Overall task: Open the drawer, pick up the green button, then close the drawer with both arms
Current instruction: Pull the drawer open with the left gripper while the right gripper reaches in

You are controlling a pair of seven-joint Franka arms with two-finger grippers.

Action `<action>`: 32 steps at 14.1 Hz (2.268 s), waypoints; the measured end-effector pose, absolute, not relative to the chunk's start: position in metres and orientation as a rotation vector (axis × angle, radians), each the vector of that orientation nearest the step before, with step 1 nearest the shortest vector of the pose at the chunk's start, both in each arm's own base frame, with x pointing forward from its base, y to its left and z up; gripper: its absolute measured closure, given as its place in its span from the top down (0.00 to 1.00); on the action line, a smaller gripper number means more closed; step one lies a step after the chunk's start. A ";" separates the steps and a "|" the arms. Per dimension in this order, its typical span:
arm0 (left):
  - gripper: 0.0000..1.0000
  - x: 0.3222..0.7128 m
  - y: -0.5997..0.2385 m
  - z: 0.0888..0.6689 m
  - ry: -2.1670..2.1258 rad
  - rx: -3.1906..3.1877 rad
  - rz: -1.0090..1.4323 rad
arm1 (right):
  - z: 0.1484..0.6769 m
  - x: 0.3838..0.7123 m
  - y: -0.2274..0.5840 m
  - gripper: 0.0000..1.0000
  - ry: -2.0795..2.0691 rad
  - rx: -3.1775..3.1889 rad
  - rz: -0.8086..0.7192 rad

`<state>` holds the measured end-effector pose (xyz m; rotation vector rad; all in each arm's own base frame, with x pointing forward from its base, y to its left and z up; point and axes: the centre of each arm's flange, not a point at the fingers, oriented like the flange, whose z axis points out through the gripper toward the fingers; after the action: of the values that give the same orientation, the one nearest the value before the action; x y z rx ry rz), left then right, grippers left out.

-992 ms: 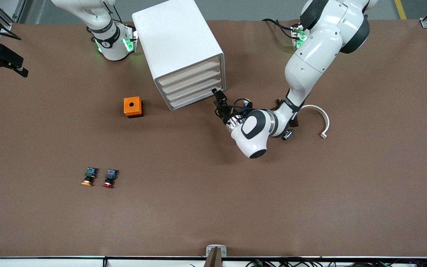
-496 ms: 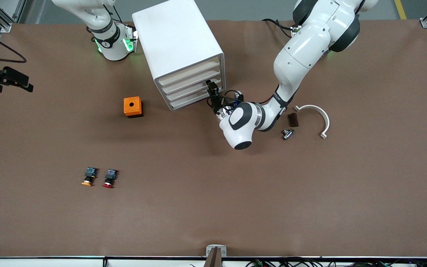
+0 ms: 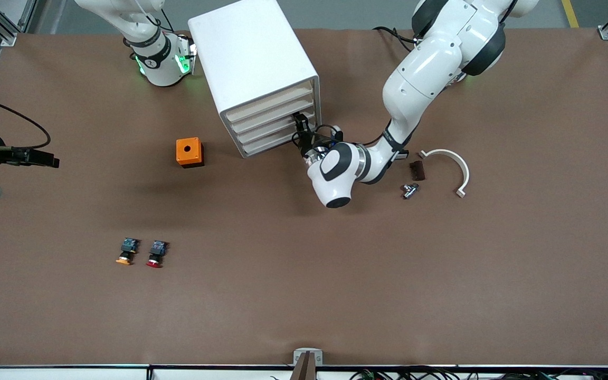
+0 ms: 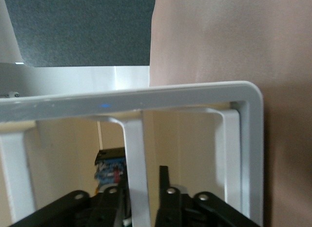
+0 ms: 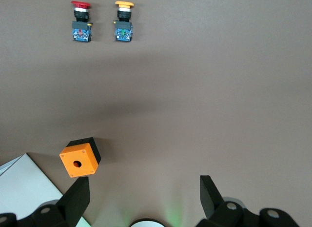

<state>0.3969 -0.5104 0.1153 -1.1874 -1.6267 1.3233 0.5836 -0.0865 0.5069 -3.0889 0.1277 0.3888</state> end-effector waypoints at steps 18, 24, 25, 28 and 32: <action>0.07 0.471 -0.442 0.116 -1.722 -1.064 1.436 | 0.440 0.528 0.281 1.00 1.211 -2.863 0.165; 0.07 0.509 -0.403 0.115 -1.792 -1.002 1.496 | 0.400 0.471 0.394 1.00 1.371 -2.783 0.125; 0.07 0.514 -0.398 0.114 -1.803 -0.991 1.504 | 0.390 0.462 0.407 1.00 1.366 -2.798 0.131; 0.08 0.525 -0.389 0.115 -1.828 -0.981 1.514 | 0.368 0.442 0.438 1.00 1.385 -2.808 0.138; 0.41 0.534 -0.382 0.112 -1.848 -1.090 1.563 | 0.350 0.427 0.474 1.00 1.379 -2.762 0.110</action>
<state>0.5344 -0.3819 0.1121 -1.0902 -1.8485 1.5630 0.4270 0.4744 0.3505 -2.7623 1.3795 0.1104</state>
